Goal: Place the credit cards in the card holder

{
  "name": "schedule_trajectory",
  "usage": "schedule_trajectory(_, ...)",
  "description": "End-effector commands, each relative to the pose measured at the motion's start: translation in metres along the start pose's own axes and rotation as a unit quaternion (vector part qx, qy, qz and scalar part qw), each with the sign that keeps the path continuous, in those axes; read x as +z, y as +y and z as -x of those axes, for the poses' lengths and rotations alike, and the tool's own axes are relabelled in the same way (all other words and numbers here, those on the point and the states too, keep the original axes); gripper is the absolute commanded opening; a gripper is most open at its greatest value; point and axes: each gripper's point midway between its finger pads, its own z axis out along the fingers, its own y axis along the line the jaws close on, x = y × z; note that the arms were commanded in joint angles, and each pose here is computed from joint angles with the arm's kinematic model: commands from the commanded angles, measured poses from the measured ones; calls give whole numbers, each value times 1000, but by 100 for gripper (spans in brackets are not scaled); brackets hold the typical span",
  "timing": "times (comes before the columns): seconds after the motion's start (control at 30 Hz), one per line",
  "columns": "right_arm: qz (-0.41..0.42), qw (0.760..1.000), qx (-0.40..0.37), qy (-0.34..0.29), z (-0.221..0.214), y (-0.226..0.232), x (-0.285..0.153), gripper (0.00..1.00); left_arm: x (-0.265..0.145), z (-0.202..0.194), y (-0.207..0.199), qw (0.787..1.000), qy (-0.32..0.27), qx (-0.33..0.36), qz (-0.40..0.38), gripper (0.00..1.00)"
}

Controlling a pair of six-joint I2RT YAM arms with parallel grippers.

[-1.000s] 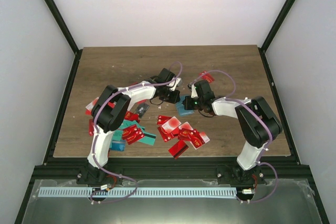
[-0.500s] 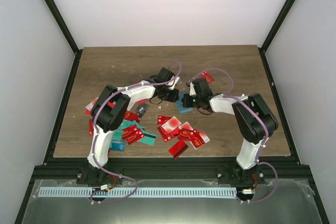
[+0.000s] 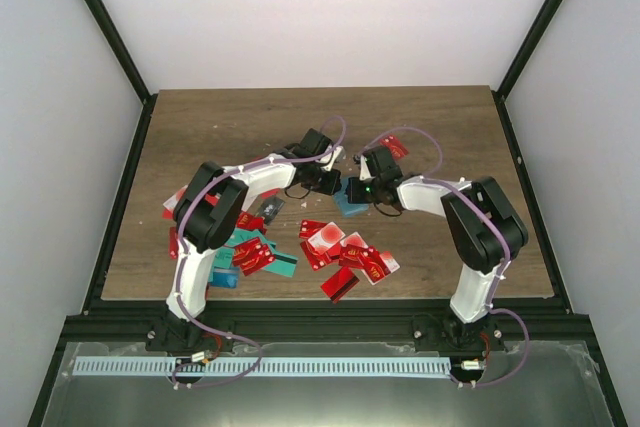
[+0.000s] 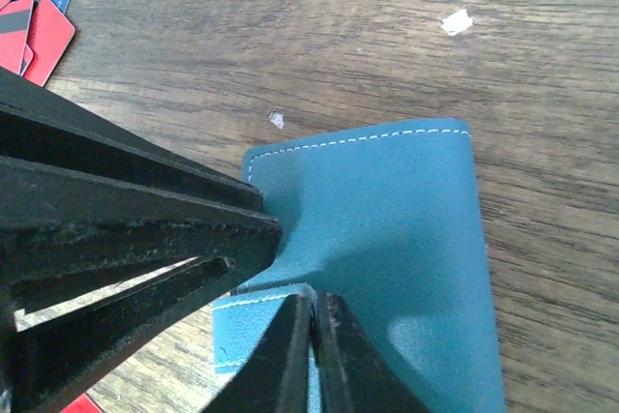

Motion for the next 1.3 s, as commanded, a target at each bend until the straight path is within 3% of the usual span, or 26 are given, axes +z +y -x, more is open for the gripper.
schedule_trajectory(0.0, -6, 999, 6, 36, -10, -3, 0, 11, -8, -11, -3, 1000, 18, -7, 7, 16)
schedule_trajectory(0.17, 77, 997, -12, -1, 35, 45, -30, 38, -41, 19, -10, 999, -32, 2, 20, 42)
schedule_trajectory(0.23, 94, 995, -19, -17, 50, 58, -45, 56, -60, 30, -11, 998, -55, 5, 32, 51)
schedule_trajectory(0.3, 96, 994, -27, -38, 64, 65, -62, 72, -81, 39, -7, 995, -80, 4, 54, 69)
schedule_trajectory(0.37, 89, 993, -36, -68, 78, 69, -83, 97, -107, 48, -2, 991, -111, 2, 75, 85)
schedule_trajectory(0.43, 63, 993, -37, -97, 89, 62, -101, 100, -137, 54, 5, 984, -149, -4, 102, 92)
schedule_trajectory(0.53, -7, 989, -27, -145, 101, 39, -128, 100, -193, 60, 28, 959, -223, -25, 171, 93)
schedule_trajectory(0.67, -95, 969, -10, -227, 107, 4, -165, 100, -267, 45, 81, 889, -321, -58, 320, 94)
schedule_trajectory(0.73, -145, 953, 9, -265, 100, -20, -178, 100, -292, 28, 102, 853, -360, -65, 372, 94)
schedule_trajectory(0.83, -212, 923, 34, -318, 83, -55, -200, 100, -318, 3, 114, 819, -412, -49, 396, 91)
schedule_trajectory(0.93, -259, 896, -3, -362, 63, -78, -212, 100, -331, -38, 133, 784, -446, -35, 430, 91)
schedule_trajectory(1.03, -284, 862, -40, -417, 43, -96, -225, 100, -341, -67, 144, 755, -489, -24, 436, 97)
schedule_trajectory(1.13, -242, 847, -51, -470, 29, -101, -236, 100, -345, -82, 154, 739, -515, -19, 435, 97)
schedule_trajectory(1.27, -241, 833, -81, -491, 14, -116, -229, 100, -328, -89, 187, 750, -504, -46, 426, 99)
